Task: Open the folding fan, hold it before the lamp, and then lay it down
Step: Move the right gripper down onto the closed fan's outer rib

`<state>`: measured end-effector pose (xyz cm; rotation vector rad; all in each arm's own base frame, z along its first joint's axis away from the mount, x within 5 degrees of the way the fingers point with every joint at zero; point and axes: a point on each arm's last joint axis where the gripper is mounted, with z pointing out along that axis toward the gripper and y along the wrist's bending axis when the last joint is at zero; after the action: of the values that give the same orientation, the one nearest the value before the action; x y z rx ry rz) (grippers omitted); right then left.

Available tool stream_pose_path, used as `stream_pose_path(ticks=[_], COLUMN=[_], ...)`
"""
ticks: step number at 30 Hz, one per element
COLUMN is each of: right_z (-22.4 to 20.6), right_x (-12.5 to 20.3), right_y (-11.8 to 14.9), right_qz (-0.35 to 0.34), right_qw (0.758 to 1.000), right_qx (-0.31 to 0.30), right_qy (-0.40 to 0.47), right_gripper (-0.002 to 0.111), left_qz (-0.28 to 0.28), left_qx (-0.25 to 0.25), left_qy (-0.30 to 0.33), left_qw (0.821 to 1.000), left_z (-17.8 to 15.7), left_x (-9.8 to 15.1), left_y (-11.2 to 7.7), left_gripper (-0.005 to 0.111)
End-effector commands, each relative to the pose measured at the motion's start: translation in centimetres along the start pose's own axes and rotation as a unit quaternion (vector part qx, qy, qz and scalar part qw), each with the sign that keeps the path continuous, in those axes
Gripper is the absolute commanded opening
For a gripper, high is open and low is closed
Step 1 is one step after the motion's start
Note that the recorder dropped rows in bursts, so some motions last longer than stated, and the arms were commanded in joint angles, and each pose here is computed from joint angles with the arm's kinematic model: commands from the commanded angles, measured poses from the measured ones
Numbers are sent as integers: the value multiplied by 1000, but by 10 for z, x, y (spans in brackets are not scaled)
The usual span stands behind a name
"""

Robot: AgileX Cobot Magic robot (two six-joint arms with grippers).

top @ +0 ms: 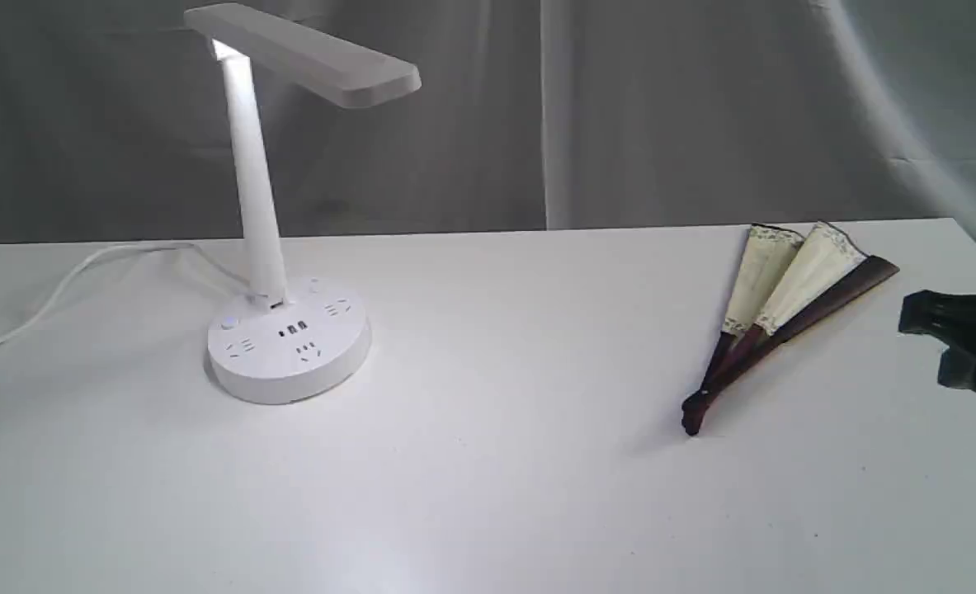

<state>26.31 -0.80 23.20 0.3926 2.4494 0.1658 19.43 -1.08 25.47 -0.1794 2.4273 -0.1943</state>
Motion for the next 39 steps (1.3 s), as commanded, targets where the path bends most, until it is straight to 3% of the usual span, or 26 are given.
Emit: stream_pose_path(ticks=[1, 7, 10, 25, 33, 39], right_z=[11, 36, 45, 87, 113, 126], right_x=[-16, -32, -39, -65, -60, -54], right_y=[6, 10, 13, 33, 33, 35], right_qz=[10, 4, -25, 1, 3, -3], right_qw=[1000, 999, 998, 987, 981, 977], right_qx=[-5, -3, -7, -54, -63, -89], right_qy=[11, 35, 56, 154, 186, 194], right_gripper=[32, 32, 32, 32, 32, 48], left_qz=[12, 22, 63, 123, 132, 134], left_qx=[3, 2, 7, 39, 36, 38], left_qy=[18, 46, 61, 120, 135, 124], left_qw=[1000, 999, 996, 984, 981, 982], left_z=[9, 23, 31, 69, 84, 87], left_x=[-6, -11, -14, 0, 4, 3], left_y=[-2, -6, -17, -56, -57, -57], left_gripper=[3, 3, 3, 3, 3, 3])
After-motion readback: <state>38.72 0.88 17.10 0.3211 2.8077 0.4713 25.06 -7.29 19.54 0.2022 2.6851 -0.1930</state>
